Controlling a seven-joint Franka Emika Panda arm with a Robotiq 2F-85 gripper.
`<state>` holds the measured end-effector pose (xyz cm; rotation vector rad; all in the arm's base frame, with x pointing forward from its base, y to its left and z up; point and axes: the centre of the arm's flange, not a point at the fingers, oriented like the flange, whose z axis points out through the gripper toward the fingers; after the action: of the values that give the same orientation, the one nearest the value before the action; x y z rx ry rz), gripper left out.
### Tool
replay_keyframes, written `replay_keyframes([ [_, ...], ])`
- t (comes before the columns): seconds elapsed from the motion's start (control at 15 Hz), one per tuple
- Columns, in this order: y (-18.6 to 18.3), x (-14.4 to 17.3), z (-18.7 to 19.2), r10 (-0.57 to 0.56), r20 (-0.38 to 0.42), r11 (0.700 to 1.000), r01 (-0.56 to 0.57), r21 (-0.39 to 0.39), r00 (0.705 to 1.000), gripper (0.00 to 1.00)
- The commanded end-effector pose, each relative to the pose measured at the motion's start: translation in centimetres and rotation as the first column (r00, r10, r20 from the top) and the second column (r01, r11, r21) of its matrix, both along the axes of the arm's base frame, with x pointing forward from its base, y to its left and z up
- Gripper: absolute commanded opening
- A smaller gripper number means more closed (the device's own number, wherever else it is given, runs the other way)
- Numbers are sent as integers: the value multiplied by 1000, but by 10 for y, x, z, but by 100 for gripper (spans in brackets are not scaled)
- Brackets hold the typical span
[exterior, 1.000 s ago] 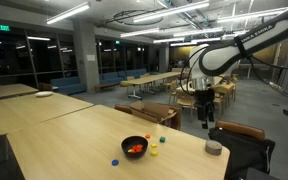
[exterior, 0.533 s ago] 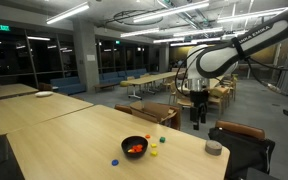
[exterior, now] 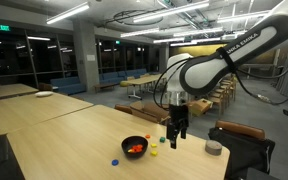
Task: Place the three rings inside the black bowl.
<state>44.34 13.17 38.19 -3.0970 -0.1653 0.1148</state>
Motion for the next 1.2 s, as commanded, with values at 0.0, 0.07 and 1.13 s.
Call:
replay_keyframes([
  [0.0,59,24,-22,-119,17,993,119,-8,993,100],
  [0.07,76,29,-30,-164,15,986,164,-18,986,100],
  [1.13,234,150,-139,-481,86,874,470,122,873,100],
])
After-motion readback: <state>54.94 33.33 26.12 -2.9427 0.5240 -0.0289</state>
